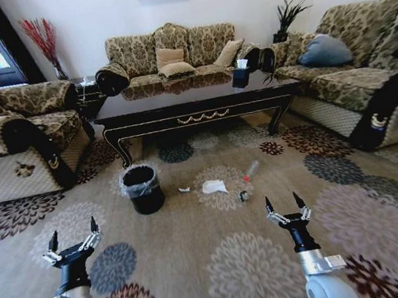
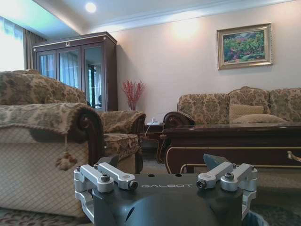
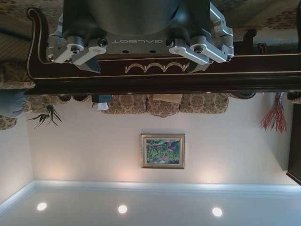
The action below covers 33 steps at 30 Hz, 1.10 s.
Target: Move to the front of the table and pick up the trash from the floor, then place it into the trash bin.
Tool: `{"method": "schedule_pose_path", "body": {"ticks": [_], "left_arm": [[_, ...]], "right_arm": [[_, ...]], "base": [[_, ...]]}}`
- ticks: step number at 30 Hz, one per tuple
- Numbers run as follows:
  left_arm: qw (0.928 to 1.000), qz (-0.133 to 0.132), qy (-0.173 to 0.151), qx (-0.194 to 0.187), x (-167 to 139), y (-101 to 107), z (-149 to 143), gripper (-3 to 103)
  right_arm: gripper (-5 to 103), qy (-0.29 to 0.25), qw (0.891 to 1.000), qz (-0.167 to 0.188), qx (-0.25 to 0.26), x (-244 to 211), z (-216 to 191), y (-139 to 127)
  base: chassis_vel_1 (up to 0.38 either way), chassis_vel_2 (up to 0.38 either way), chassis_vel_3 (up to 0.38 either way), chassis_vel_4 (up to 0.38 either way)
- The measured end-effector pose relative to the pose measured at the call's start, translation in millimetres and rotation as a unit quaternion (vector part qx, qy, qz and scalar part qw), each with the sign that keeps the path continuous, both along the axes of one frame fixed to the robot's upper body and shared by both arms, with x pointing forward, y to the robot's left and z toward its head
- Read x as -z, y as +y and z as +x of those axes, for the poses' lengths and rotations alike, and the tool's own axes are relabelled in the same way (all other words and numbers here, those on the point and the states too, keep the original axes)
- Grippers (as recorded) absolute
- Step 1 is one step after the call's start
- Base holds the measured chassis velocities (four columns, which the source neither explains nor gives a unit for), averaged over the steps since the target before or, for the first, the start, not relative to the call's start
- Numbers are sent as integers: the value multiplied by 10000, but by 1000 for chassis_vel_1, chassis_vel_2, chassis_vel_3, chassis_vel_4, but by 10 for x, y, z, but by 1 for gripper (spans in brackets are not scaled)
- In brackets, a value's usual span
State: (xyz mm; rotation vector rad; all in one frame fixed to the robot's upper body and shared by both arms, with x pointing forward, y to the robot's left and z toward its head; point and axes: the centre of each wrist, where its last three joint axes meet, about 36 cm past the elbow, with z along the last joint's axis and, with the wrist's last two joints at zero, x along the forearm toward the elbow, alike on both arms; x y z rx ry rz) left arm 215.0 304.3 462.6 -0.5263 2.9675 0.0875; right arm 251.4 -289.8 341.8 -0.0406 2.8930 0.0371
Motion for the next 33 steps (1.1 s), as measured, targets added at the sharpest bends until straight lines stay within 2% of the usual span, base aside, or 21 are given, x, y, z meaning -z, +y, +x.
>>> {"method": "schedule_pose_path", "body": {"ticks": [8, 12, 20, 33], "left_arm": [[10000, 0, 14, -23, 22, 1, -1, 100], [10000, 2, 11, -15, 26, -13, 4, 100], [10000, 7, 17, -14, 30, -11, 3, 100], [10000, 0, 47, -24, 58, -5, -11, 100]], "right_arm": [[100, 20, 9999, -5, 98, 25, 24, -5], [100, 11, 9994, 23, 351, 28, 46, -31], [100, -204, 9982, 159, 536, 23, 103, -11], [100, -193, 9991, -38, 376, 55, 50, -13]], "base": [[-341, 353, 360, -346], [-361, 351, 357, -367], [-298, 307, 297, -322], [-20, -3, 19, 11]]}}
